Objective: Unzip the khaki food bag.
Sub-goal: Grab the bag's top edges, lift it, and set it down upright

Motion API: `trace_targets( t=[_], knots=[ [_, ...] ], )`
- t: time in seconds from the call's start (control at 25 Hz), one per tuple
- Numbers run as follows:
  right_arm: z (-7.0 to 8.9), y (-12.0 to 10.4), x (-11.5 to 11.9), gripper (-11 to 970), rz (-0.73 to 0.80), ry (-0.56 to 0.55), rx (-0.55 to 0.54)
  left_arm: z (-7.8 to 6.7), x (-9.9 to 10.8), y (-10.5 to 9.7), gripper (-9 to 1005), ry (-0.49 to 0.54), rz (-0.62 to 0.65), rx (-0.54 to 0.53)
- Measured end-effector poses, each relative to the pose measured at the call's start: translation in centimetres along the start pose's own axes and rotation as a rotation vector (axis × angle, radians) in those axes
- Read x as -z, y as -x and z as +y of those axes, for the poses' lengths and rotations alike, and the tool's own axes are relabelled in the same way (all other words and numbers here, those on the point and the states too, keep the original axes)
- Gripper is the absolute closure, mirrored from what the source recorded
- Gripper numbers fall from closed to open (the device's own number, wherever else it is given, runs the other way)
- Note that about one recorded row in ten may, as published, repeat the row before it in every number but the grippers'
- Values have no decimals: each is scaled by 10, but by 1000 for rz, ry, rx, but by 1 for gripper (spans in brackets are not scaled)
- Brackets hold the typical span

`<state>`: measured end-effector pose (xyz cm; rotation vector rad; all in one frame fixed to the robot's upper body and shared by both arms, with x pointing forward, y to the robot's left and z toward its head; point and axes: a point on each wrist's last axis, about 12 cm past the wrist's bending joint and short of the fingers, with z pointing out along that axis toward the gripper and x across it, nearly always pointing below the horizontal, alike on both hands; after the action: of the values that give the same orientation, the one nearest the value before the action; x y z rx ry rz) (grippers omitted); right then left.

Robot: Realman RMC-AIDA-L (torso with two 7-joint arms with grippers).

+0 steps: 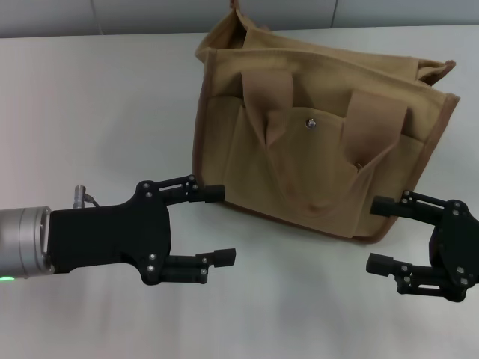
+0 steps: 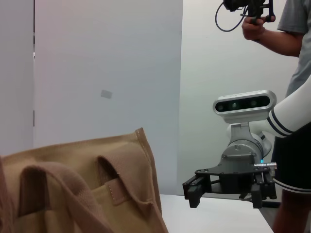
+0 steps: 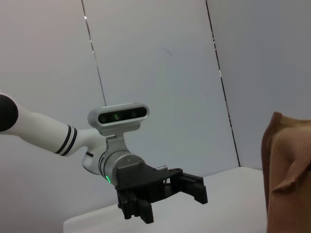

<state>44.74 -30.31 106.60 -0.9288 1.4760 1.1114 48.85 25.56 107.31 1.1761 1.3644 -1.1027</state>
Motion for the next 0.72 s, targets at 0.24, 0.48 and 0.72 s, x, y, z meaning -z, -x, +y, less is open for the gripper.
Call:
trace_targets(
  t=[0.24,0.48,0.72],
  knots=[
    [-1,0,-2,164,4,-6,0,2,-1,1,193,8,-3,-7],
    [-4,-3,-2,165,1,-37,-2,9,9,0,205,235,-96,-93],
    [-4,-4,-3,165,-5,-40,-10,28,7,-9,217,418,-91,-75]
  ],
)
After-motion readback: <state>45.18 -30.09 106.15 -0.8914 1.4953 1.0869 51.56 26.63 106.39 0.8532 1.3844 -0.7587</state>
